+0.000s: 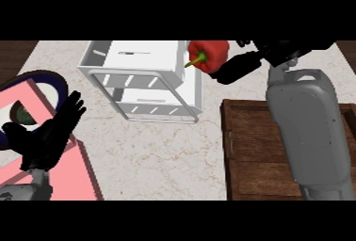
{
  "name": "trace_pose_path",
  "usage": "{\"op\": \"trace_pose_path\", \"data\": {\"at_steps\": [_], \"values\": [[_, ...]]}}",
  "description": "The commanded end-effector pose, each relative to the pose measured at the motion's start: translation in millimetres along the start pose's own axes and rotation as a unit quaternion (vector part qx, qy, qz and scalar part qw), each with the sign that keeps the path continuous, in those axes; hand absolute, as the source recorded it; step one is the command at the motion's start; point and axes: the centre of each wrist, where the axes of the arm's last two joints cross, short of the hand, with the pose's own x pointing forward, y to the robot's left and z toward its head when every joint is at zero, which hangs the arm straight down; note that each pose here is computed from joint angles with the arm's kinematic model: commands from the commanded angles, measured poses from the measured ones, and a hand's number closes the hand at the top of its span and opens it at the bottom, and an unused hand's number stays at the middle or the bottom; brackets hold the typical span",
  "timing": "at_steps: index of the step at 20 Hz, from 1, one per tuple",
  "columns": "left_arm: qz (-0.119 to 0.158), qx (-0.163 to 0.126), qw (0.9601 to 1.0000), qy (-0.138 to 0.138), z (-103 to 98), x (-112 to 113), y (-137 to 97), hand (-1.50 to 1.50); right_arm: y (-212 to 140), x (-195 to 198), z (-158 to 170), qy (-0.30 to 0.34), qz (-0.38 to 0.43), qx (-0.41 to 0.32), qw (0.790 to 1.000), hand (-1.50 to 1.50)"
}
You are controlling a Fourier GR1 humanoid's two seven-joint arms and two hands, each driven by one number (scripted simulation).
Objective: Pick the bell pepper from the tray and place it in the tiered basket
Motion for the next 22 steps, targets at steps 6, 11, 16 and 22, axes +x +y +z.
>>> {"op": "trace_pose_path", "data": {"at_steps": [6,11,16,22], "values": [[-0.004,-0.004,1.0000,0.006,9,4,-12,0.00,44,53,-40,0.029,-0.006,0.016,0.999,1.50],[0.001,-0.005,1.0000,0.006,-5,0,2,0.00,59,56,-55,0.059,0.003,0.040,0.997,1.50],[-0.004,0.007,1.0000,0.005,4,1,-7,0.00,71,40,-59,0.049,0.010,0.048,0.998,1.50],[-0.009,-0.015,0.9998,0.003,5,11,-5,0.00,97,20,-60,0.060,0.034,0.013,0.998,1.50]]}}
